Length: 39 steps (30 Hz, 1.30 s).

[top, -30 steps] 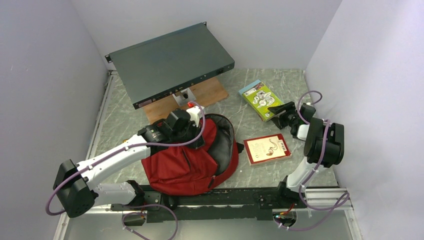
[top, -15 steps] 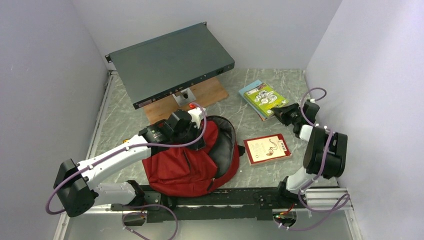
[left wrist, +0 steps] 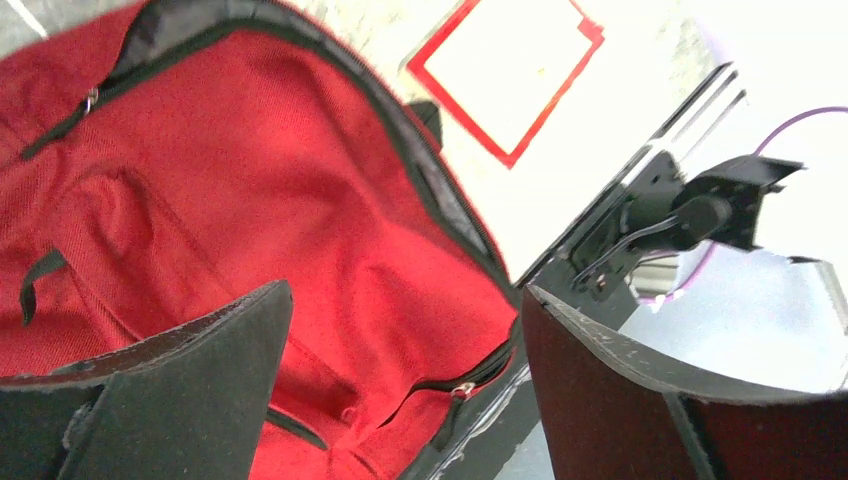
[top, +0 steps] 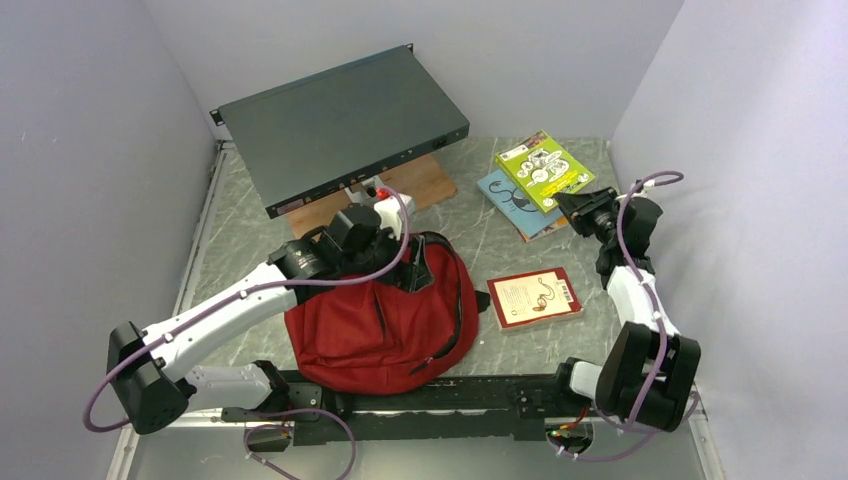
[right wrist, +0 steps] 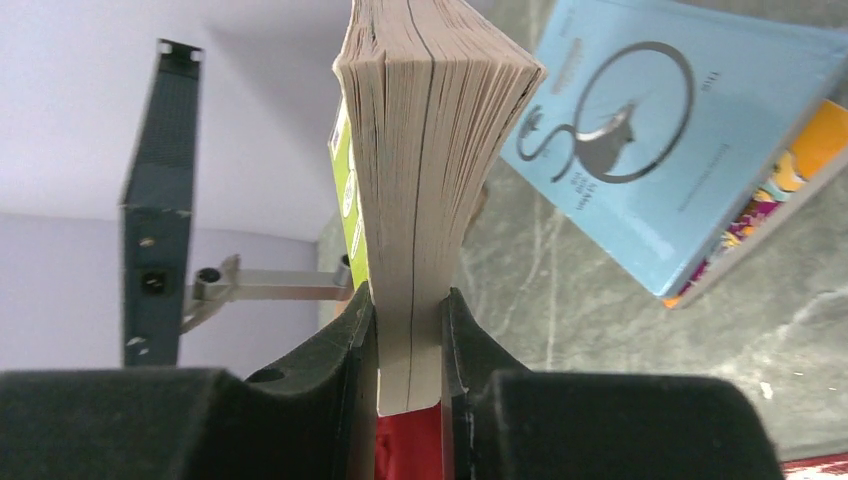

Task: Pack the student bag
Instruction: Pick up the book from the center of the board.

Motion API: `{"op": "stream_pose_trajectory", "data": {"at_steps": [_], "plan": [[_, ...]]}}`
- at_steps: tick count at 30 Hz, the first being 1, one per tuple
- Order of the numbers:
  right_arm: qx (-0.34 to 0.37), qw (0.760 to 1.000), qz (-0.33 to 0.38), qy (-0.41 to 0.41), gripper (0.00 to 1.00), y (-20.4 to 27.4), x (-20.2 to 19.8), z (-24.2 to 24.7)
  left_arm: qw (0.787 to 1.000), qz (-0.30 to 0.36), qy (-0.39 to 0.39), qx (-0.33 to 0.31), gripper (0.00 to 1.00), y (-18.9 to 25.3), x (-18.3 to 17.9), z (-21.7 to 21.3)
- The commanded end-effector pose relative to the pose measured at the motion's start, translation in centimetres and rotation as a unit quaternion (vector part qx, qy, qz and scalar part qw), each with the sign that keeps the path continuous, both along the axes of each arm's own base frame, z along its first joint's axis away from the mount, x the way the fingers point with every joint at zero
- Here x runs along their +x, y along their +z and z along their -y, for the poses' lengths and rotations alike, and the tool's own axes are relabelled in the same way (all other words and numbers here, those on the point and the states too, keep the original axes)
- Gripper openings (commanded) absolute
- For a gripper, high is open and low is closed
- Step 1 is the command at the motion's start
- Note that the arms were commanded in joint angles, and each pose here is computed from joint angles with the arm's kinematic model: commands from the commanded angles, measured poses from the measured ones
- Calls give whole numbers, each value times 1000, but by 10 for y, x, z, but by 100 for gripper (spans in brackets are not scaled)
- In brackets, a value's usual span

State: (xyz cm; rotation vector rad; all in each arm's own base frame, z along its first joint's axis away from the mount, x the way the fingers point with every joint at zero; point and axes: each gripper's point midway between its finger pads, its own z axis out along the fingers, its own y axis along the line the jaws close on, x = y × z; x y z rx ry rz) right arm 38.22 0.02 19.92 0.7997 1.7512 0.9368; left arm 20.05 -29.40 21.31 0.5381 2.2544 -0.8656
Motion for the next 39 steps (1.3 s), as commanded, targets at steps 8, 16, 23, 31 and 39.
{"op": "stream_pose_trajectory", "data": {"at_steps": [8,16,23,31,39], "plan": [[80,974,190,88,0,142,-42,-45,950,113,37,-289,100,170,32,45],[72,957,249,131,0,215,-61,-65,906,148,69,-389,100,237,66,52],[24,940,263,215,0,245,-74,-118,879,114,99,-452,100,253,101,46],[82,913,284,281,0,254,-101,-175,853,124,112,-495,100,263,101,31],[110,899,286,312,0,244,-114,-193,827,119,121,-536,55,257,90,16]]}}
